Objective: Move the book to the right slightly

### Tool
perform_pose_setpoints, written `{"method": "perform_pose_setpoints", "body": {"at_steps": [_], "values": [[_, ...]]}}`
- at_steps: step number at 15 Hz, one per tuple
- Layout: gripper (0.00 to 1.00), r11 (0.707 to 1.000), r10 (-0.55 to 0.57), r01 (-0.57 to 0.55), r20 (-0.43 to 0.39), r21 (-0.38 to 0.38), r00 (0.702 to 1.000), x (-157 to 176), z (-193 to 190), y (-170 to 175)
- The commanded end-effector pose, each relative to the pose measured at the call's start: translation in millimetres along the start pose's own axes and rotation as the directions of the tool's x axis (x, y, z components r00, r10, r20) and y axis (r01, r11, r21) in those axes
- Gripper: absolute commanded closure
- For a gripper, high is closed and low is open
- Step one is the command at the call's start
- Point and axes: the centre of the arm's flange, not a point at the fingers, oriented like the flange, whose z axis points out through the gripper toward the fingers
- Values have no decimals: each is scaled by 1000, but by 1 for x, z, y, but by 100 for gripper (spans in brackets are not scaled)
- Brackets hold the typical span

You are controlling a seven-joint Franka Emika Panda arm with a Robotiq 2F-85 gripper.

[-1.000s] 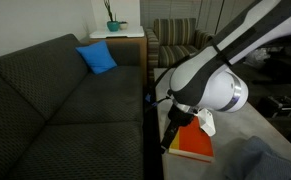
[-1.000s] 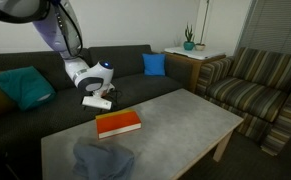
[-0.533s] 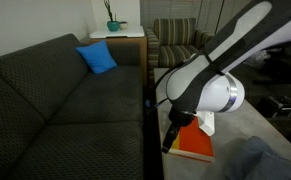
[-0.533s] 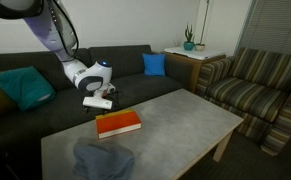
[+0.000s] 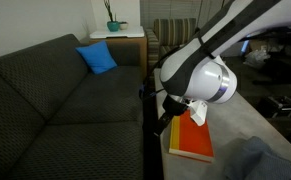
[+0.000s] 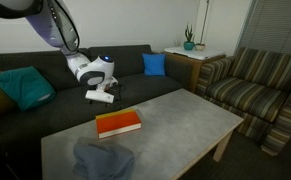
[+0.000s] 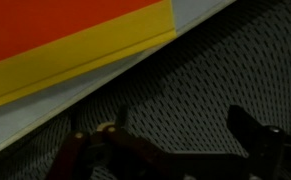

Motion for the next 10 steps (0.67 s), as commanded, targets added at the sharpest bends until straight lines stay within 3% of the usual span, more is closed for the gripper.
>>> {"method": "perform_pose_setpoints", "body": {"at_steps": [1, 2, 6, 7, 10], "values": [[0, 998, 13, -9, -55, 65, 998, 20, 66, 30], [0, 999, 12, -11, -26, 31, 1000, -1, 3, -4], [0, 999, 16, -14, -37, 48, 999, -1, 5, -8], [0, 1000, 17, -16, -32, 23, 999, 0, 2, -11], [0, 997, 50, -48, -26, 56, 998, -8, 21, -4]]}}
